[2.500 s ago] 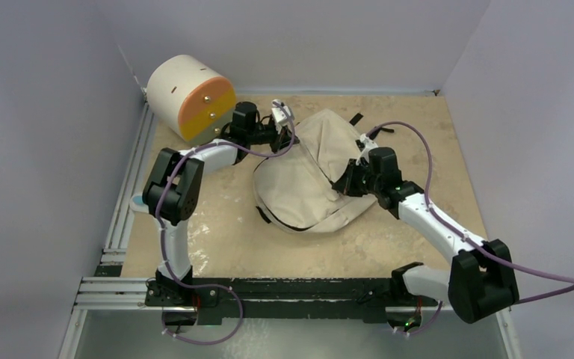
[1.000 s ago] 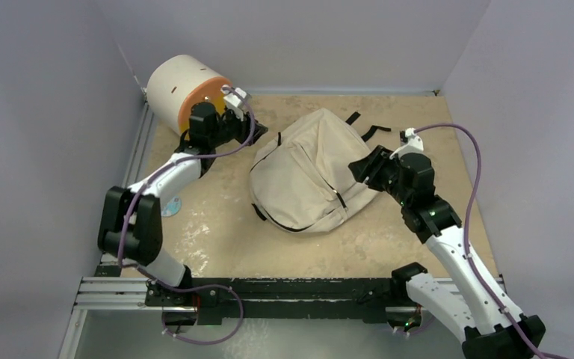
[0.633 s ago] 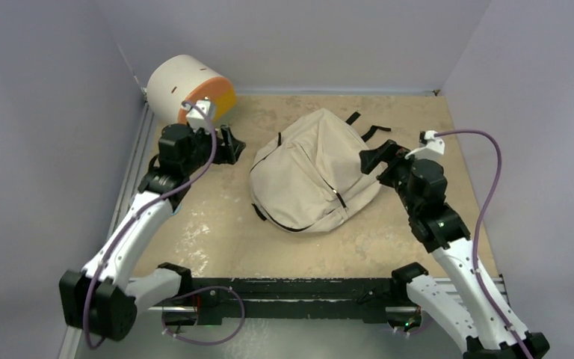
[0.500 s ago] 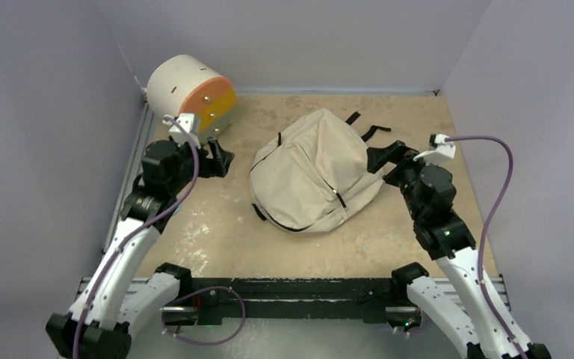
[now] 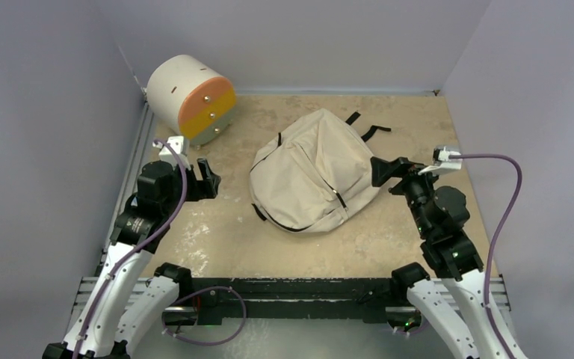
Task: Pack the student bag
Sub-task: Reset both arms
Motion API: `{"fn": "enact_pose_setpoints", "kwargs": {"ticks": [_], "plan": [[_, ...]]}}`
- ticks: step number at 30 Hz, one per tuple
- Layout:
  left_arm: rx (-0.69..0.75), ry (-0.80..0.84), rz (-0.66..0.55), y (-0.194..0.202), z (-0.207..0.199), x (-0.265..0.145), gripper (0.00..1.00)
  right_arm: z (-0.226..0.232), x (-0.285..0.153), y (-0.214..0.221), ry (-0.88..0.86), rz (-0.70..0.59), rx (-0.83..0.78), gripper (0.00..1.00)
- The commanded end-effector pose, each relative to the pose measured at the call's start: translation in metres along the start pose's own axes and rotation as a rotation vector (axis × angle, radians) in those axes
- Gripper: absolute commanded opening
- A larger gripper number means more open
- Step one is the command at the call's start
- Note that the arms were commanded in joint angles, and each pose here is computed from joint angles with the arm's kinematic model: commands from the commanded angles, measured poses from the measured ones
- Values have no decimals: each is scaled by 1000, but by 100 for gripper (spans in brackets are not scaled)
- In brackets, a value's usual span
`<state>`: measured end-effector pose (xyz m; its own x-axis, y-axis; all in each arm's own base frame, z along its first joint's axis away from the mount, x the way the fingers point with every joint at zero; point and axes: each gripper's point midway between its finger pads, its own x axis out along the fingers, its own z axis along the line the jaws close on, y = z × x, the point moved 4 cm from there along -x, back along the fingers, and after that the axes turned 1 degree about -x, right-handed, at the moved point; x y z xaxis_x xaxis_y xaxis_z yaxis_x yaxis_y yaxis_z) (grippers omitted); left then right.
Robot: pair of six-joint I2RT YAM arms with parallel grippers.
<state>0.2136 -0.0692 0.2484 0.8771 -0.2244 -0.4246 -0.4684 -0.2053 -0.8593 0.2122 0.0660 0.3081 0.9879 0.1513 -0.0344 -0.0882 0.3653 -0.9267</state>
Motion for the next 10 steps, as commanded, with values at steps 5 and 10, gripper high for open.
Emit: {"fn": "enact_pose_setpoints", "kwargs": {"ticks": [5,10], "plan": [[-4,22,-57,-6,-3,-11,76,5,-15,-12,-83,-85,-69,99],[-19,0,-59,-8,-1,-12,77,6,-13,-10,-87,-76,-72,99]]}}
